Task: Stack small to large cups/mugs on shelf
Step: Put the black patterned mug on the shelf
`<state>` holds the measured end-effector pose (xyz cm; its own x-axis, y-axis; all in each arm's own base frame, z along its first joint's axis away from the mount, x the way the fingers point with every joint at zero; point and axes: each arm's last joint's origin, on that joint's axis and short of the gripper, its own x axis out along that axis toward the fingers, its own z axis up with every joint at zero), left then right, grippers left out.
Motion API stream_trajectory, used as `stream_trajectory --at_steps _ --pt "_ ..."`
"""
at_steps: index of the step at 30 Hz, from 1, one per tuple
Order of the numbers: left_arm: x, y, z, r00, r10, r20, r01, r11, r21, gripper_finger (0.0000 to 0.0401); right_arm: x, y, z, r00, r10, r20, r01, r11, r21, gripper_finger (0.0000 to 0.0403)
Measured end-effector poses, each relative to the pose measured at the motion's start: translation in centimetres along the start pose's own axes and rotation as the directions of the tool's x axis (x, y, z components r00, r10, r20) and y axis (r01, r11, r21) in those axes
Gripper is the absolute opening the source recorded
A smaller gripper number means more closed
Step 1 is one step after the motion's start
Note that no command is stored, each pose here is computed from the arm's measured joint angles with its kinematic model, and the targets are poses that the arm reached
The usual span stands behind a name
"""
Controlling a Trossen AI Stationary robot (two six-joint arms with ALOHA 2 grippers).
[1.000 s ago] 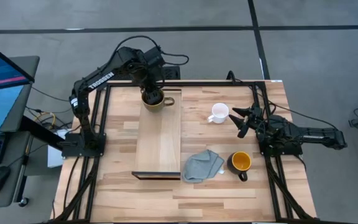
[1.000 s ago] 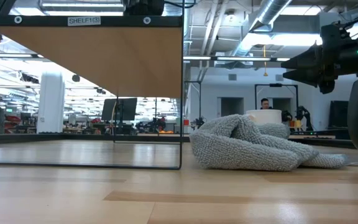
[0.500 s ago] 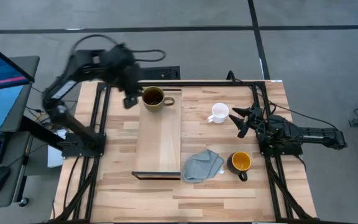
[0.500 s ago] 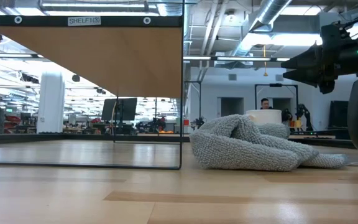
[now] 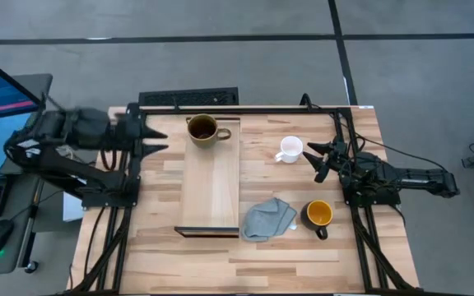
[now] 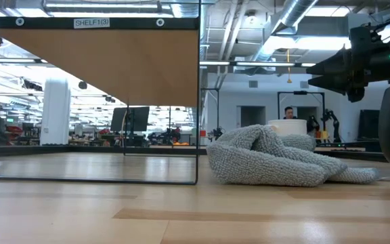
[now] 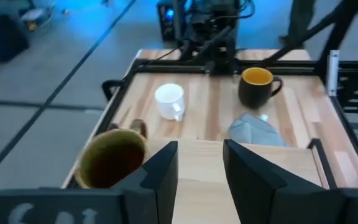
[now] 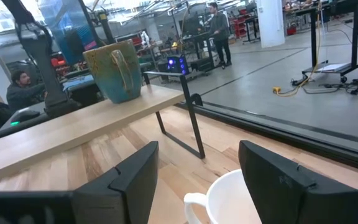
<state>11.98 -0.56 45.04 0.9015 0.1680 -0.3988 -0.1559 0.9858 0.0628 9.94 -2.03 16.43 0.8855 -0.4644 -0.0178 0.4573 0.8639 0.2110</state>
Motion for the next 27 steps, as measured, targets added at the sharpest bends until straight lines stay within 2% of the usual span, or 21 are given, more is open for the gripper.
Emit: stream_trajectory --at_steps 10,16,22,27 --pt "2.2 -1.0 -10.3 0.97 -0.105 0.221 0.107 0.994 0.002 0.0119 0.0 0.0 0.0 1.0 0.001 -0.001 -0.001 1.0 0.018 0.0244" --pt "4.7 -1.5 -15.9 0.938 -0.125 0.324 0.126 0.992 0.018 0.0119 0.0 0.0 0.0 1.0 0.003 -0.001 -0.003 1.0 0.018 0.0244" --pt "6.6 -1.9 -20.2 0.913 -0.147 0.38 0.148 0.989 0.027 0.0119 0.0 0.0 0.0 1.0 0.007 -0.002 -0.007 1.0 0.018 0.0244" --pt "7.4 -2.0 -22.6 0.891 -0.155 0.426 0.167 0.986 0.01 0.0119 0.0 0.0 0.0 1.0 0.007 -0.002 -0.007 1.0 0.018 0.0244"
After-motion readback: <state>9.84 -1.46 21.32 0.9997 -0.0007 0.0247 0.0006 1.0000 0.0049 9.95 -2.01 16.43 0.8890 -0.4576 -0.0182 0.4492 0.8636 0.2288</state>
